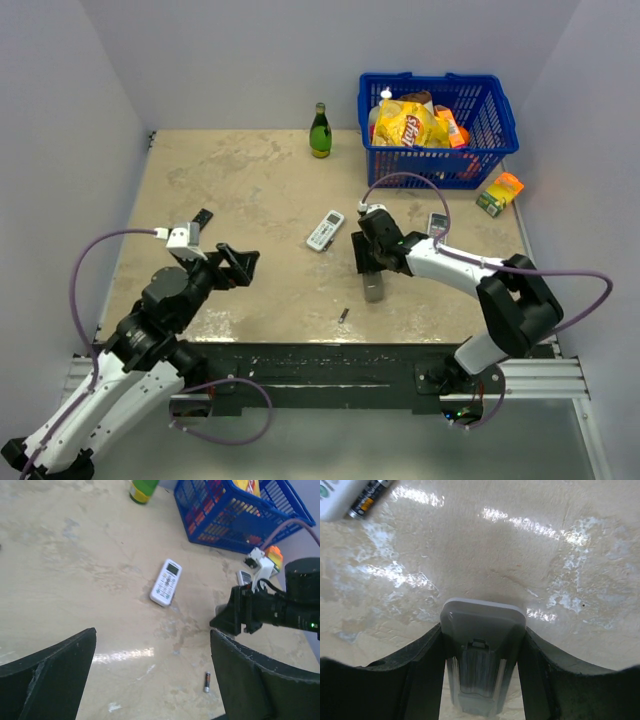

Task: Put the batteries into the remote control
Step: Place the remote control at the center of the board, then reset both arms

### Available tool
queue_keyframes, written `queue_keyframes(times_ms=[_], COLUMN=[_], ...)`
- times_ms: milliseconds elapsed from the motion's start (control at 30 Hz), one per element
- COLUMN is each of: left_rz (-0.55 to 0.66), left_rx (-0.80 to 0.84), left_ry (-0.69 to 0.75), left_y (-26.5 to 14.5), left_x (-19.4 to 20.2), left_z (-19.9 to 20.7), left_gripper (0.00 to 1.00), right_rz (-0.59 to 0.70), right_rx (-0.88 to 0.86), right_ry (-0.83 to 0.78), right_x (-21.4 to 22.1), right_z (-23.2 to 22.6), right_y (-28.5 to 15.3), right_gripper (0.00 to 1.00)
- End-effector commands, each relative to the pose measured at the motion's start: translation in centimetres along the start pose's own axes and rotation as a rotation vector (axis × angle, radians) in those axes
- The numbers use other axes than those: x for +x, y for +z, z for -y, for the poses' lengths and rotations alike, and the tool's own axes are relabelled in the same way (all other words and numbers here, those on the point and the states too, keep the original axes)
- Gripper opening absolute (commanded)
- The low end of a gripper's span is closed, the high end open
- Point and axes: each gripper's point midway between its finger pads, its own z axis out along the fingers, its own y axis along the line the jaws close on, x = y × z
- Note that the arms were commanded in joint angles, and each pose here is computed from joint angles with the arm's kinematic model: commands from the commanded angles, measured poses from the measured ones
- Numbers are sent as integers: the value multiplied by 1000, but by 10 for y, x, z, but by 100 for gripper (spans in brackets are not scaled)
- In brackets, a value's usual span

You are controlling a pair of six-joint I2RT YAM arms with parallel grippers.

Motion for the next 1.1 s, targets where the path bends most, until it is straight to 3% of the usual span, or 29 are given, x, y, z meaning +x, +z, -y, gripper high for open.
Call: queue_keyframes(times_ms=[0,33,167,367,533,700,900,1067], left_rz=[105,134,196,232,260,343,475,574], left_rx=[-173,-181,-243,-253,-297,-389,-391,-355], left_ry=[91,87,88,67,29,-38,-128,-208], left_y=[-25,-31,-42,-47,-55,-77,-105,-128], left_x=[-36,-44,-51,-52,-57,-71,-88,-97], left_z=[-32,-34,-50,-56,-64,-83,-93,-99], left_gripper=[100,100,100,100,100,100,100,100], right_rz=[-4,-3,-30,16,195,486,775,924], right_rx=[3,6,14,20,100,264,359,339], right_ry=[9,12,9,33,91,222,384,487], right_x=[3,4,10,-3,-42,-85,-100,-92], right_z=[-1,0,1,4,24,72,116,135], right_y=[14,16,24,17,-19,-98,-191,-234], right_gripper=[17,21,56,91,98,98,98,98])
